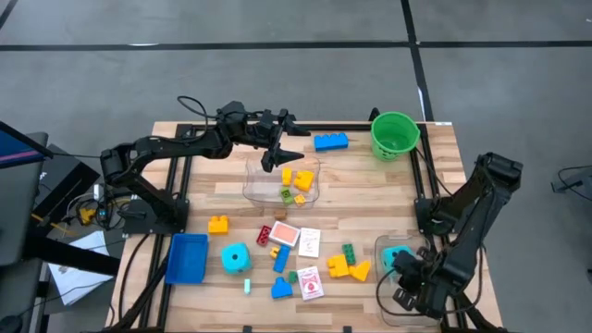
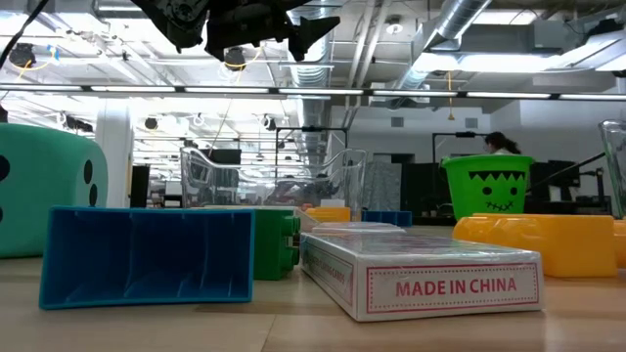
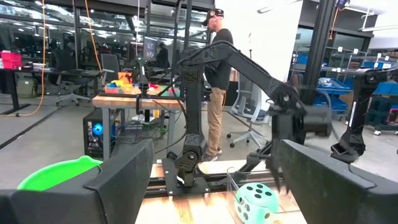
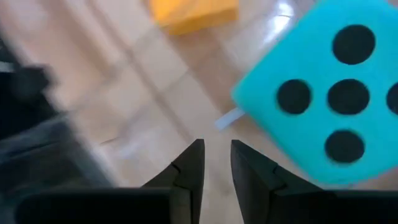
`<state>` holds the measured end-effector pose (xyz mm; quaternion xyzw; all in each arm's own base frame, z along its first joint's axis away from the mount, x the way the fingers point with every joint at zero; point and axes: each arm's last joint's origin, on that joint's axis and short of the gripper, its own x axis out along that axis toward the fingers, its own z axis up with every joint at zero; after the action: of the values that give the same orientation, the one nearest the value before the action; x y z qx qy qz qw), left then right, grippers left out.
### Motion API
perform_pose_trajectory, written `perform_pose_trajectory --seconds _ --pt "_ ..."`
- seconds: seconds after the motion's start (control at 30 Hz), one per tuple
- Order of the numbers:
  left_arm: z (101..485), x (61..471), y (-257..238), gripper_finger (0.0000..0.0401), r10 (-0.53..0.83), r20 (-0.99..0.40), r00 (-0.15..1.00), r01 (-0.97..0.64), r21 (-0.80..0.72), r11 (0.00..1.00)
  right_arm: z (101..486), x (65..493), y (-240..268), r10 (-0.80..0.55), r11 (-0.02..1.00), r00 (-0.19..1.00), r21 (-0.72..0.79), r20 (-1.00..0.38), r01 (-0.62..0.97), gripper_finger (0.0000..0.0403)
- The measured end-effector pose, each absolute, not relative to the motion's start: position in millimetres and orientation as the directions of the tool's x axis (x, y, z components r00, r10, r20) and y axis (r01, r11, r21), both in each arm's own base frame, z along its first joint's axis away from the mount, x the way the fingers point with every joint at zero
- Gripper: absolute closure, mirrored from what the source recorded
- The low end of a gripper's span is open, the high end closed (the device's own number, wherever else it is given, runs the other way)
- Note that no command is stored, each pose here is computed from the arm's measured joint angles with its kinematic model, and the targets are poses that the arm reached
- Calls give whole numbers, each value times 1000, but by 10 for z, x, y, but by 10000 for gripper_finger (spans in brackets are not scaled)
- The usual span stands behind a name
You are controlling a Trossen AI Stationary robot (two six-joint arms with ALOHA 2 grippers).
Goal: Pick & Place Toys
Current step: Put the blue die into the bottom transparent bin
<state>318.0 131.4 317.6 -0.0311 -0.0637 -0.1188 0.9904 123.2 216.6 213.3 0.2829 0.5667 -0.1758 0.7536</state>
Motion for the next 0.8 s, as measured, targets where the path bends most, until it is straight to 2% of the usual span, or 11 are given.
perform_pose_trajectory --seconds 0.1,0.23,0.37,0.53,0.7,0.8 --pt "3175 3180 1313 64 -232 133 964 240 -47 970 2404 1219 2128 96 764 405 329 -909 556 331" --pt "3173 3180 1313 64 -233 131 964 241 -48 969 2803 1153 2042 70 783 673 459 -736 420 327" --pt "3144 3173 1309 64 -235 90 968 241 -71 968 3060 1067 1954 13 843 829 453 -559 292 293" --pt "3181 3078 1250 64 -239 10 971 239 -31 971 3153 1055 1852 -56 918 879 322 -473 232 216" --pt "3230 2902 1026 64 -252 -140 958 251 -25 968 3121 1106 1751 -137 935 863 224 -486 274 126" --pt "3300 2708 867 64 -202 -241 949 197 -42 979 3101 1113 1695 -175 935 849 187 -499 302 81"
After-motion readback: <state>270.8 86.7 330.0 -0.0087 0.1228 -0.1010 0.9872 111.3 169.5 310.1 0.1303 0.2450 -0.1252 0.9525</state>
